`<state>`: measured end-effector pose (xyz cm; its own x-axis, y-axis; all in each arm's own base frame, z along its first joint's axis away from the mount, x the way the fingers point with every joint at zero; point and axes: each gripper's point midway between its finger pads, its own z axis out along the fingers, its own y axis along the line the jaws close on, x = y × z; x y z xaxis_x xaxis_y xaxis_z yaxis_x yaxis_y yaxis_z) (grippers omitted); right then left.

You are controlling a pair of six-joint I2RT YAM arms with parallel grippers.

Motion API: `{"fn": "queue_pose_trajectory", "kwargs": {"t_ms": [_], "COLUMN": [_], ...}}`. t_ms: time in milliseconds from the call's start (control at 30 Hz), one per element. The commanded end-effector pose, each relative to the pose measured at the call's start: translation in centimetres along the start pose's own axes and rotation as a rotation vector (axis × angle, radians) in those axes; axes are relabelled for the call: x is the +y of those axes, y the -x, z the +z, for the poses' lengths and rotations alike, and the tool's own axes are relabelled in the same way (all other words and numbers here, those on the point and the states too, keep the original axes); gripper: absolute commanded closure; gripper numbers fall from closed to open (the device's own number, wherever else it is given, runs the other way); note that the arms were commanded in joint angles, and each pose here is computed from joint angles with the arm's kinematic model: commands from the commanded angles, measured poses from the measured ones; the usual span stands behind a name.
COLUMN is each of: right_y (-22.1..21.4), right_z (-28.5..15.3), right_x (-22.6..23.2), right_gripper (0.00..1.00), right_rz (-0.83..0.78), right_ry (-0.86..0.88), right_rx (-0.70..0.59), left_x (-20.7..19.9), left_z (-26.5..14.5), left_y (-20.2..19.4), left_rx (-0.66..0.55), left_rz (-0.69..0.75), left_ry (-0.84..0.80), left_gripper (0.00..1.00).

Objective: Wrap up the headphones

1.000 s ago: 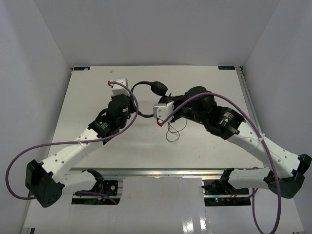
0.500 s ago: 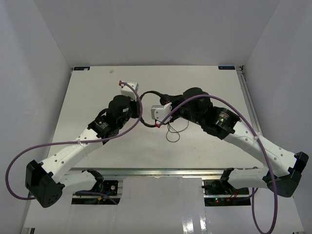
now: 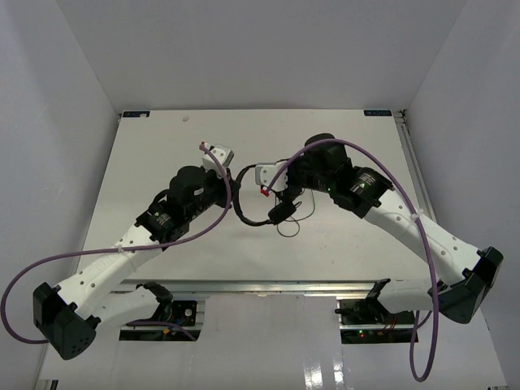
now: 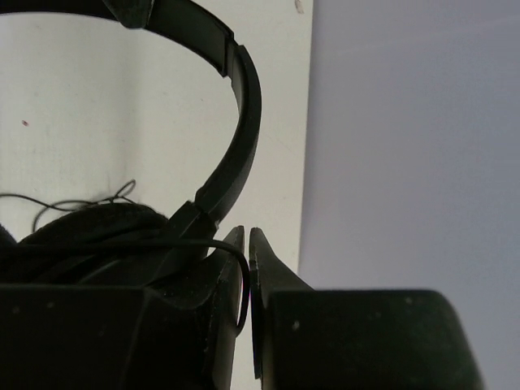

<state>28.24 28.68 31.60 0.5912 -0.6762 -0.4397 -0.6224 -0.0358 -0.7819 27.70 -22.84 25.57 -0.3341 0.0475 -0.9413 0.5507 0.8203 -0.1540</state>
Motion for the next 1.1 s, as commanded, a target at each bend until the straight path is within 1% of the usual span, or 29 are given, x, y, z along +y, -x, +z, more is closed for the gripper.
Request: {"fn": "queue_pose_trajectory", "kwargs": {"t_ms": [0, 167, 300, 367, 567, 667, 767, 900, 1067], "right_y": [0.9, 0.5, 1.1, 1.3, 3.3, 4.2, 4.9, 4.8, 4.9], "right_z": [-0.3, -0.3, -0.3, -0.3, -0.5, -0.5, -0.2, 0.7, 1.5], "right_x": [-1.5, -1.5, -0.3, 0.4, 3.2, 4.3, 4.8, 6.4, 7.8], "right_gripper": [0.87, 0.83, 0.81, 0.78, 0.70, 0.64, 0.60, 0.53, 0.51], "right_rz": [0.140, 0.271, 0.359, 0.420, 0.528, 0.593, 0.648, 0.713, 0.766], "right_ry": [0.003, 0.055, 0.135, 0.177, 0.318, 0.380, 0.422, 0.475, 0.529], "right_rx": [-0.104, -0.181, -0.268, -0.305, -0.431, -0.495, -0.542, -0.566, -0.622], "left_x": [-2.3, -3.1, -3.4, -3.7, -4.4, -4.7, -5.0, -5.5, -5.7], "left_z": [-1.6, -2.3, -2.9, -3.2, -4.3, -4.7, -4.9, -5.4, -6.2], "left_y": [1.1, 1.2, 2.0, 2.6, 3.7, 4.5, 5.0, 6.8, 8.9], "left_rx": [-0.045, -0.049, -0.066, -0.074, -0.078, -0.086, -0.082, -0.099, -0.128], "left_rz": [0.012, 0.006, -0.018, -0.033, -0.081, -0.103, -0.129, -0.166, -0.205], "left_ry": [-0.137, -0.180, -0.189, -0.200, -0.223, -0.232, -0.243, -0.249, -0.249], "left_gripper": [1.00, 1.00, 1.00, 1.00, 1.00, 1.00, 1.00, 1.00, 1.00]}}
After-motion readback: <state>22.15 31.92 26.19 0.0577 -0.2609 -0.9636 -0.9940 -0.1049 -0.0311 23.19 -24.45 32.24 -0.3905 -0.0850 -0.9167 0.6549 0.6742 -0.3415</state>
